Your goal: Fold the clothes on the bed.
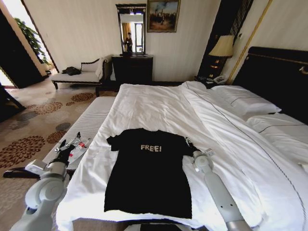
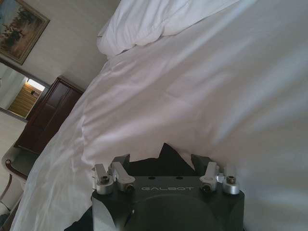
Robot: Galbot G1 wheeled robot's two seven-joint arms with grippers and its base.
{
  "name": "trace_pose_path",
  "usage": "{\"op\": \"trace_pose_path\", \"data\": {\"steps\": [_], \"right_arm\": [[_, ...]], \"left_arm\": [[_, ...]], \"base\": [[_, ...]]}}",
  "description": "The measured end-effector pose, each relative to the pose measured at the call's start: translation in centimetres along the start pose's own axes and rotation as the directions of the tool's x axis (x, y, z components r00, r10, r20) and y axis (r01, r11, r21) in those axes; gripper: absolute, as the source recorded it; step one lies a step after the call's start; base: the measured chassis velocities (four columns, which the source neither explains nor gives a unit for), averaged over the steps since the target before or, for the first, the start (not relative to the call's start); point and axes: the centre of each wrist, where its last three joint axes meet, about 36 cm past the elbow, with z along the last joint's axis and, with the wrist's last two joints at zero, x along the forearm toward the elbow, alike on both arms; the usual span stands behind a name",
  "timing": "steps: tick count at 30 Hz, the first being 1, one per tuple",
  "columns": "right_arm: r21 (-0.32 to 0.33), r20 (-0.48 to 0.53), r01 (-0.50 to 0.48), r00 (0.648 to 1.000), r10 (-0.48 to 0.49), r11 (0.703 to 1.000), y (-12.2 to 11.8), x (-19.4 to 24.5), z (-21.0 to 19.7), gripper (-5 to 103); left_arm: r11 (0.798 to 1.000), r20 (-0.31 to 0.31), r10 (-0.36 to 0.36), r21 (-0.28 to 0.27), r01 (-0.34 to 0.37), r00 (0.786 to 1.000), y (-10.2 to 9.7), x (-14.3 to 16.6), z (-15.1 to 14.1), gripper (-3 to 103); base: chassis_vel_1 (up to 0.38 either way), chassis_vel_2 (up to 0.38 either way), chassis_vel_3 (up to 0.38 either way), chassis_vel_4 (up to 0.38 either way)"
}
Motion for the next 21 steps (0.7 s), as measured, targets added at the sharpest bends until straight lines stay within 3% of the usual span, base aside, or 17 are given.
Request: {"op": "trace_pose_path", "data": {"steps": [4,6,8,15,18,21], "right_arm": [[0.003,0.0,-0.008,1.0,0.008,1.0,-0.11,-0.14,0.09,52],[0.005,0.0,-0.01,1.0,0.01,1.0,-0.15,-0.17,0.11,52],[0.009,0.002,-0.013,1.0,0.013,1.0,-0.21,-0.25,0.15,41],[0.025,0.024,-0.016,1.0,0.015,1.0,-0.09,-0.52,0.09,20],[0.031,0.031,-0.013,0.999,0.012,0.999,0.1,-0.63,-0.03,4],[0.034,0.033,-0.01,0.999,0.009,0.999,0.23,-0.66,0.0,2]], "left_arm": [[1.0,-0.009,-0.006,-0.004,0.006,1.0,-0.09,-0.28,0.62,100],[1.0,-0.009,-0.007,-0.004,0.006,1.0,-0.12,-0.35,0.67,100],[1.0,-0.01,-0.008,-0.004,0.008,1.0,-0.14,-0.47,0.76,100],[1.0,-0.011,-0.017,-0.015,0.017,1.0,-0.04,-0.58,0.99,100],[1.0,-0.009,-0.024,-0.02,0.024,1.0,0.01,-0.58,1.1,100],[0.999,-0.008,-0.028,-0.021,0.028,1.0,0.05,-0.59,1.16,100]], "base": [[0.0,0.0,0.0,0.0],[0.0,0.0,0.0,0.0],[0.0,0.0,0.0,0.0],[0.0,0.0,0.0,0.0],[0.0,0.0,0.0,0.0],[0.0,0.0,0.0,0.0]]}}
